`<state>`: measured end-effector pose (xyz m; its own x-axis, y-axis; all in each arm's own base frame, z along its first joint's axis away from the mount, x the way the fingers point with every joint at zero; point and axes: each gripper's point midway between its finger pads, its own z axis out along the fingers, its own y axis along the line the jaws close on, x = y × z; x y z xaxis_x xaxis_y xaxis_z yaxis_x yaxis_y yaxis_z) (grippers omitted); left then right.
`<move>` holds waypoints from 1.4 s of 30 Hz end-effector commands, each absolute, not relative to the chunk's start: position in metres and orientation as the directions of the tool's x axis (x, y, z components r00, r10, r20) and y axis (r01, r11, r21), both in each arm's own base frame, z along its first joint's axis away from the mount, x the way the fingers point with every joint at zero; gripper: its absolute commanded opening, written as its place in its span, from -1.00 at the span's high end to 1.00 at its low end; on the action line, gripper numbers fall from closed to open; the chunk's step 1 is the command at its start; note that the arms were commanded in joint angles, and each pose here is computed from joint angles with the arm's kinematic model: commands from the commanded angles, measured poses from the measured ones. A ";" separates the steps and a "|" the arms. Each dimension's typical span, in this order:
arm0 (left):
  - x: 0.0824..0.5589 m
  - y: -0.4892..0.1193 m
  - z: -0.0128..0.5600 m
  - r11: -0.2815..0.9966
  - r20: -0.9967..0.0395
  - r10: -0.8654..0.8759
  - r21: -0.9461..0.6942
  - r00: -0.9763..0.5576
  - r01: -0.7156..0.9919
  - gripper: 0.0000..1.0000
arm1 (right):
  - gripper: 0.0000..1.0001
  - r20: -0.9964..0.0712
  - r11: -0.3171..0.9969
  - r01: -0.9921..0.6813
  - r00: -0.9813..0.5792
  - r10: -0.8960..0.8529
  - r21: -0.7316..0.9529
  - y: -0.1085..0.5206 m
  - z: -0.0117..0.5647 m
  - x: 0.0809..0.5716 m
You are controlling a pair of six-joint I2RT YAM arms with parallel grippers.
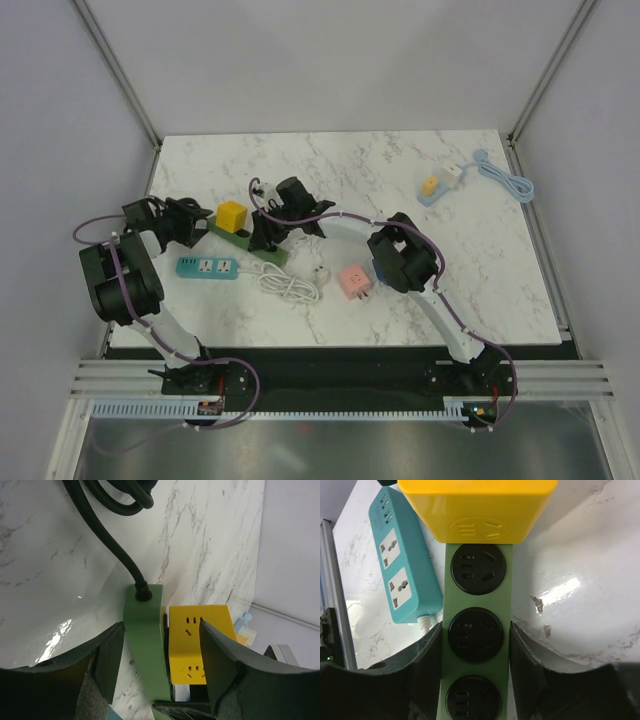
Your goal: Pull the plug off the socket
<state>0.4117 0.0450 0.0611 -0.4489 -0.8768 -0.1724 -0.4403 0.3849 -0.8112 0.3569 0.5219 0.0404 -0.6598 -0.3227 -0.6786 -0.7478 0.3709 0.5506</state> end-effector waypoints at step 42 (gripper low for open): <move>0.418 -0.004 0.067 0.586 -0.326 -0.746 -0.736 -0.580 -0.339 0.95 | -0.96 -0.787 0.135 -0.788 -0.613 -0.074 0.601 0.543 0.130 0.411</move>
<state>0.4158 0.0231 0.0424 -0.4778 -0.8459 -0.2368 -0.4882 0.4799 -0.7289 0.4237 0.5259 0.1274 -0.6326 -0.0737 -0.7710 -0.7672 0.1964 0.6107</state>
